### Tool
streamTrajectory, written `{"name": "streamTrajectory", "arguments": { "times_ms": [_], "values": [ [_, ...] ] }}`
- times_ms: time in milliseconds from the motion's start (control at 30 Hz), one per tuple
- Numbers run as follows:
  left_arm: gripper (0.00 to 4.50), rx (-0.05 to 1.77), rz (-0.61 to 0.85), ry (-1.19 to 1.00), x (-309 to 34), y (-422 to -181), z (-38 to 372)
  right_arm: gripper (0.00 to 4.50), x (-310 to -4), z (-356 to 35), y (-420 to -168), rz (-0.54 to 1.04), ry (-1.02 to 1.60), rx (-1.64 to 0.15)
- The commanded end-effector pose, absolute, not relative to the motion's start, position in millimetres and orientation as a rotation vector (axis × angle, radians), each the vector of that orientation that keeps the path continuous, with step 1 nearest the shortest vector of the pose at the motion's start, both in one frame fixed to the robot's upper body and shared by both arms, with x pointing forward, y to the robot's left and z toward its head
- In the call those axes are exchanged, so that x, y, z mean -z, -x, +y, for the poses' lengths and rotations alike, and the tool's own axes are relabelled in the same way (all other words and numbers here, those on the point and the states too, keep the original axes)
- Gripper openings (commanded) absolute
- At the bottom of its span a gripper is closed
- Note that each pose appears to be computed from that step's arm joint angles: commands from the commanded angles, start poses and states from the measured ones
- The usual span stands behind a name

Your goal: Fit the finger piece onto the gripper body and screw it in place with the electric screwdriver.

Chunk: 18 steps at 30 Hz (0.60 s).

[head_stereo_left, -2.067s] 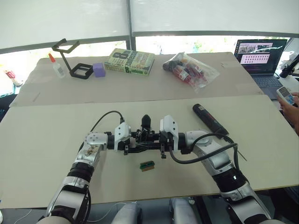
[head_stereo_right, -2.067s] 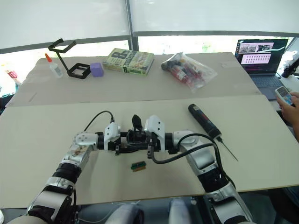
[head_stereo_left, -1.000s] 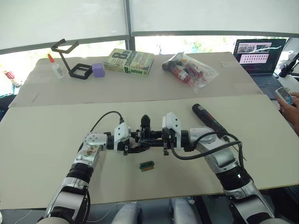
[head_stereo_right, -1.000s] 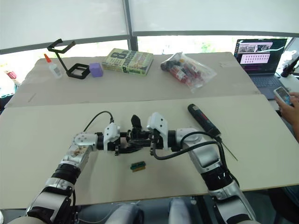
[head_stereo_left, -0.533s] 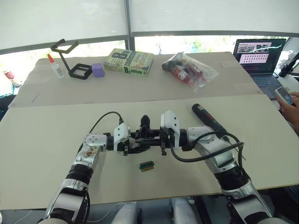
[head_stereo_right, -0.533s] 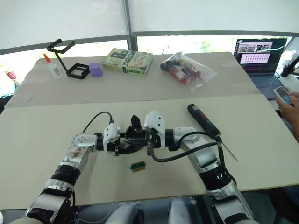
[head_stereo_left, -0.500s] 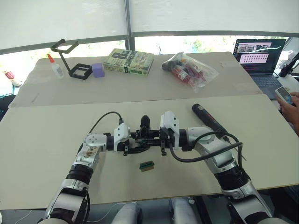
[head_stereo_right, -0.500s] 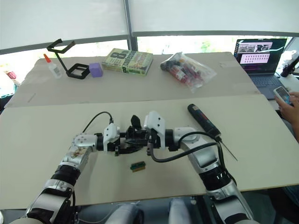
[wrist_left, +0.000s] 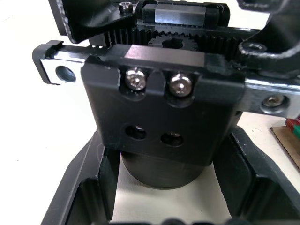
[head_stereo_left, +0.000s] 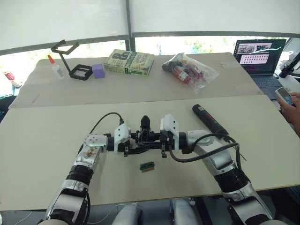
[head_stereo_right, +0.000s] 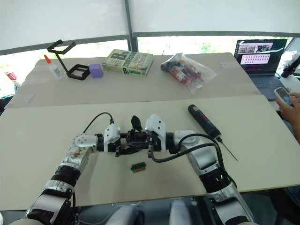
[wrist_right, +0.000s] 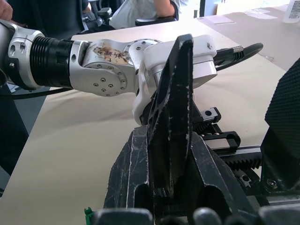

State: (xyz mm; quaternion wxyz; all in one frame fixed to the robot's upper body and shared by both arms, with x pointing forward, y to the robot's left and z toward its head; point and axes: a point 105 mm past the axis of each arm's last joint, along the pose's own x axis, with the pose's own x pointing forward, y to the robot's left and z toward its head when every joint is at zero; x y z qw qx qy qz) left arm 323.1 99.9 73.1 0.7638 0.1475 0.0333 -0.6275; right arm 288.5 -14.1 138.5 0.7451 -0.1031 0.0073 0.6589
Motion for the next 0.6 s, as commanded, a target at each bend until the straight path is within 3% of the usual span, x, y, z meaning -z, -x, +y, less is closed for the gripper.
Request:
{"name": "streamTrajectory", "arguments": {
  "times_ms": [33,600],
  "values": [
    [2.30,1.410,0.126,-0.324,-59.8,-312.8,96.0,0.38,-131.3,-18.7,-291.3,0.067,0.260,-1.416],
    [2.30,1.406,0.128,-0.326,-57.0,-309.9,97.6,0.38,-120.8,-19.0,-295.5,0.184,0.287,-1.416]
  ]
}}
